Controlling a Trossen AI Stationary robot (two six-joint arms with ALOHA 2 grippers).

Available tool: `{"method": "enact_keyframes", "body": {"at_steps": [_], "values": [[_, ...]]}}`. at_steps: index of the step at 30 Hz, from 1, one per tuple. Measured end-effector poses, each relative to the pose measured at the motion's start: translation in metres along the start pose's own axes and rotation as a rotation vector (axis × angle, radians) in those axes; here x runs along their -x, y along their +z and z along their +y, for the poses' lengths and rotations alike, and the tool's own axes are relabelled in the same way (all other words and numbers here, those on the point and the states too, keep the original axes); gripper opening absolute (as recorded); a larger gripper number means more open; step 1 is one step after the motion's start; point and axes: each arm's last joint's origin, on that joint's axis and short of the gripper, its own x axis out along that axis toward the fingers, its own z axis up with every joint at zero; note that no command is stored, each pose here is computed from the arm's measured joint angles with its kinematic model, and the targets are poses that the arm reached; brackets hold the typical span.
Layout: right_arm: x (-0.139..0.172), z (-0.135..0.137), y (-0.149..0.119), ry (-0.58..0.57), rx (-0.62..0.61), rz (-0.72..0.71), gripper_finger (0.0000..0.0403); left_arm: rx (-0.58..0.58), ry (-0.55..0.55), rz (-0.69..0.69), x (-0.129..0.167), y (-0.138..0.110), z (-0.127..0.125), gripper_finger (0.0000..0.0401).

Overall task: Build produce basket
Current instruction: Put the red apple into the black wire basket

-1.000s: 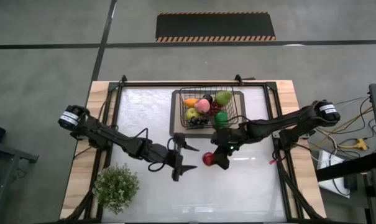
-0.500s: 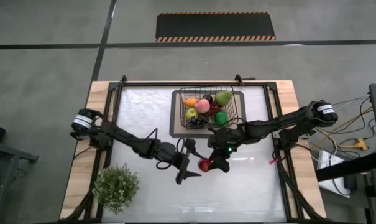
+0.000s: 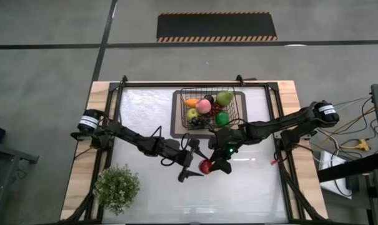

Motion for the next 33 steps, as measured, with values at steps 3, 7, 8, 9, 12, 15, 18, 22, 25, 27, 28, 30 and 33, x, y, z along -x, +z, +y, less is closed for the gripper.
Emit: {"method": "enact_keyframes", "body": {"at_steps": [3,7,8,9,12,15,18,22,25,27,28,30,33], "values": [[0.000,0.001,0.001,0.012,0.011,-0.013,0.0235,0.027,-0.025,0.002,-0.003,-0.006,0.001,0.0312],[0.000,0.001,0.001,0.023,0.022,-0.003,0.0235,0.028,-0.031,-0.006,-0.005,-0.006,0.001,0.0301],[0.000,0.001,0.001,0.024,0.025,-0.005,0.0235,0.027,-0.033,-0.007,-0.005,-0.006,0.001,0.0294],[0.000,0.001,0.001,0.025,0.027,-0.006,0.0235,0.026,-0.034,-0.008,-0.005,-0.006,0.001,0.0285],[0.000,0.001,0.001,0.024,0.037,-0.005,0.0235,0.014,-0.034,-0.007,-0.005,-0.006,0.001,0.0261],[0.000,0.001,0.001,0.021,0.053,-0.011,0.0243,0.012,-0.032,-0.008,-0.004,-0.005,0.001,0.0246],[0.000,0.001,0.002,0.012,0.078,-0.016,0.0266,0.012,-0.031,-0.007,-0.004,-0.005,0.001,0.0243],[0.001,0.002,0.002,0.004,0.109,-0.028,0.0305,0.015,-0.023,-0.009,-0.004,-0.005,0.001,0.0241],[0.005,0.004,0.002,0.003,0.132,-0.036,0.0329,0.033,-0.012,-0.030,-0.004,-0.003,0.002,0.0240],[0.010,0.006,0.002,0.001,0.144,-0.042,0.0342,0.033,0.001,-0.047,-0.003,-0.002,0.002,0.0239],[0.013,0.007,0.002,-0.007,0.153,-0.049,0.0346,0.036,0.011,-0.053,-0.003,-0.002,0.003,0.0239],[0.022,0.011,0.002,-0.030,0.175,-0.078,0.0352,0.048,0.020,-0.069,-0.001,-0.003,0.002,0.0239],[0.038,0.018,0.001,-0.066,0.215,-0.123,0.0352,0.069,0.046,-0.113,0.003,-0.005,0.002,0.0239]]}}
